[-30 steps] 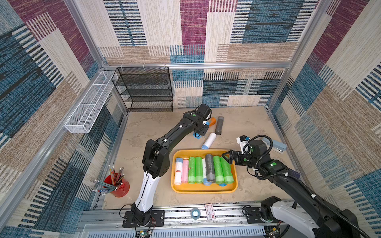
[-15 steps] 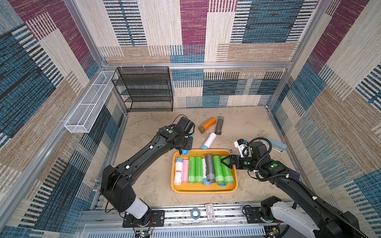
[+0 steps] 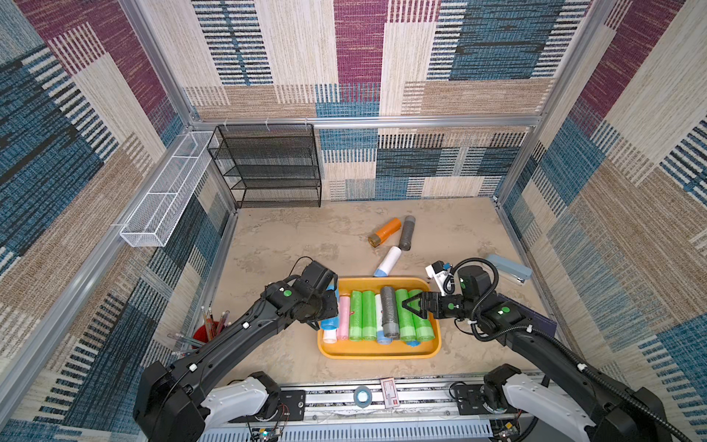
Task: Put the roll of trash bags into the storage box
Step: Pick up the roll of trash bags from the center of the board, then place the roll of trash bags in the storage box.
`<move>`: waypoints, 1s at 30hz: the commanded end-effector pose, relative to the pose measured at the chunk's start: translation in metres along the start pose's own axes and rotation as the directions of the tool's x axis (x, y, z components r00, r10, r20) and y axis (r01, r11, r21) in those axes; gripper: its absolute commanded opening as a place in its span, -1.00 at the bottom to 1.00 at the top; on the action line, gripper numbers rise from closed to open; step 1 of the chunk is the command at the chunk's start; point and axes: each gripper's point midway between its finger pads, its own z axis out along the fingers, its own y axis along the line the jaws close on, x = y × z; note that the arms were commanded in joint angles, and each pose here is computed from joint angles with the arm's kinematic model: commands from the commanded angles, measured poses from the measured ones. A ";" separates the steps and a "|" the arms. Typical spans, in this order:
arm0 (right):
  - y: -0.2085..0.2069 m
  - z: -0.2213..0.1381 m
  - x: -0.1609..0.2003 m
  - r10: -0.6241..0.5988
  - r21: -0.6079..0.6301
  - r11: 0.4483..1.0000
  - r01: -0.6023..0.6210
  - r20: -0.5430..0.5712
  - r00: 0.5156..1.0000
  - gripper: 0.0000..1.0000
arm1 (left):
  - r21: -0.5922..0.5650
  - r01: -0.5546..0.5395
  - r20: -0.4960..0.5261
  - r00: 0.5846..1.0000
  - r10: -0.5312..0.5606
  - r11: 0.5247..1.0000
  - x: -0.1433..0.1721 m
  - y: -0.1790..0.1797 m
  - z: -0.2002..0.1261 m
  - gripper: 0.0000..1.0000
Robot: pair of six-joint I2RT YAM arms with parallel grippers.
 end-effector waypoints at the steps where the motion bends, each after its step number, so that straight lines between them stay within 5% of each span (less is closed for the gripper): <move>1: 0.019 0.005 -0.003 -0.012 -0.071 0.997 0.013 0.007 1.000 0.99 | 0.110 0.054 0.019 0.998 -0.056 0.992 -0.005 -0.026 0.003 -0.19; 15: 0.026 0.011 0.007 0.000 -0.095 0.995 -0.001 -0.014 1.000 0.99 | 0.175 -0.016 0.030 0.999 0.011 0.984 0.012 -0.080 0.033 -0.19; 30: 0.025 0.011 0.011 0.006 -0.103 0.995 -0.008 -0.020 1.000 0.99 | 0.136 -0.048 0.031 0.999 0.044 0.990 0.032 -0.098 0.054 -0.18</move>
